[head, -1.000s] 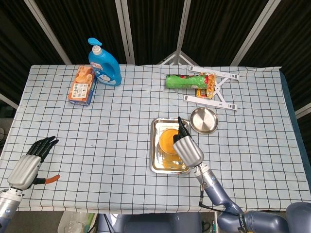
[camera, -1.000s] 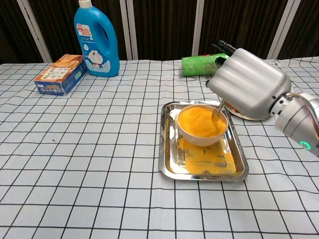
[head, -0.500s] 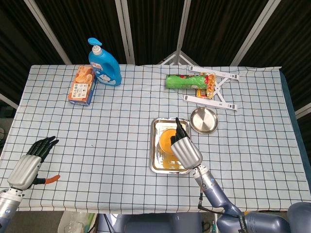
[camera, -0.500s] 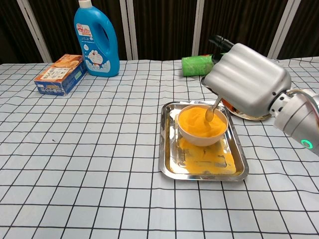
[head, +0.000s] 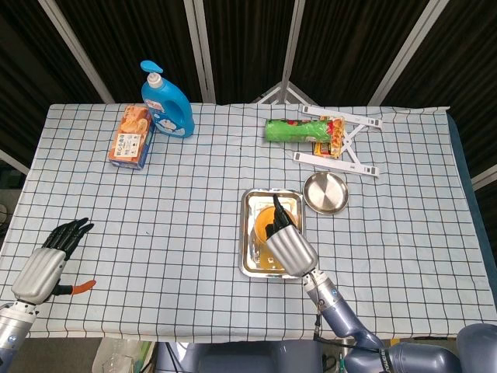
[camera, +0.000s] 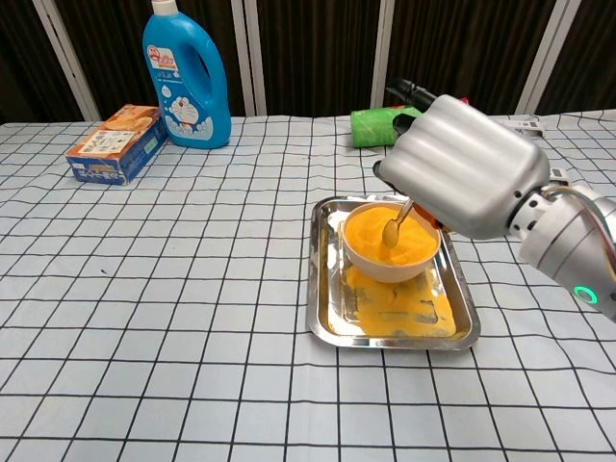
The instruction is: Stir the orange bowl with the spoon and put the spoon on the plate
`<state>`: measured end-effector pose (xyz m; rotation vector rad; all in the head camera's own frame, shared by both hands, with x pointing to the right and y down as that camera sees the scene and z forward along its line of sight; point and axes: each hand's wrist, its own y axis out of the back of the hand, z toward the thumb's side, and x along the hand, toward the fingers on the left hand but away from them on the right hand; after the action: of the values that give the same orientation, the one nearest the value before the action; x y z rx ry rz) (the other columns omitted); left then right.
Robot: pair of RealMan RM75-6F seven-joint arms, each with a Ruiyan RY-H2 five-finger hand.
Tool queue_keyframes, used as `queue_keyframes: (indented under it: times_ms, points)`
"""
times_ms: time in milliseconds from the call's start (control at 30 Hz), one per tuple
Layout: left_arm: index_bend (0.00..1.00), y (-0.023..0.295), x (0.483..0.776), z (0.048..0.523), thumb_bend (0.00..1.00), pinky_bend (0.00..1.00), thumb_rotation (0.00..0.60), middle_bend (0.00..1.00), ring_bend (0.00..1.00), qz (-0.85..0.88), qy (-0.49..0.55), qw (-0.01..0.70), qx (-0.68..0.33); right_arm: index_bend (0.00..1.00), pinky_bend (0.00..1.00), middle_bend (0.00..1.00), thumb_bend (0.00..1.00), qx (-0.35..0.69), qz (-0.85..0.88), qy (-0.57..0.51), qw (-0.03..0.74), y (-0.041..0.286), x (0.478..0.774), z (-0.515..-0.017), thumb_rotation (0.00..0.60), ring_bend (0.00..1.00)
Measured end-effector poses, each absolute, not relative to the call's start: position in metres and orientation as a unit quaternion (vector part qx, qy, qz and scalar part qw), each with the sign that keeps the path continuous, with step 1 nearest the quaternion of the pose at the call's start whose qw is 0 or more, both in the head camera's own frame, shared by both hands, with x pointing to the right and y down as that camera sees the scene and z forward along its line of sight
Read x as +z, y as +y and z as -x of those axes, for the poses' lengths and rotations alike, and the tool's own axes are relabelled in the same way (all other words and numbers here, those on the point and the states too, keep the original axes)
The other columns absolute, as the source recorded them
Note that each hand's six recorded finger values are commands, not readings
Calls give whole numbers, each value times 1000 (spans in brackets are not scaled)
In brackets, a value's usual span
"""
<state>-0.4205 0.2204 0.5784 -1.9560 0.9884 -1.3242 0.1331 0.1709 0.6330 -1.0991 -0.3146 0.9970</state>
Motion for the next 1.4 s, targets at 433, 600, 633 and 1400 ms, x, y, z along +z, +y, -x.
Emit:
queue_keyframes:
  times_ms: [433,600,633,1400]
  points:
    - [0,221,578,420,0,0,600,0,0,732,370,287,-495,665,0,578,500,469,468,-127,738,163,640,-149,600,300]
    - [0,221,578,420,0,0,600,0,0,732,370,287,-495,665,0,578,500,479,459,-129,737,157,640,-156,600,299]
    - [0,221,578,420,0,0,600,0,0,732,370,287,-495,665,0,578,500,480,458,-129,737,157,640,-157,600,300]
    - [0,221,578,420,0,0,600,0,0,732,370,288,-495,665,0,578,500,466,485,-147,725,163,632,-145,600,300]
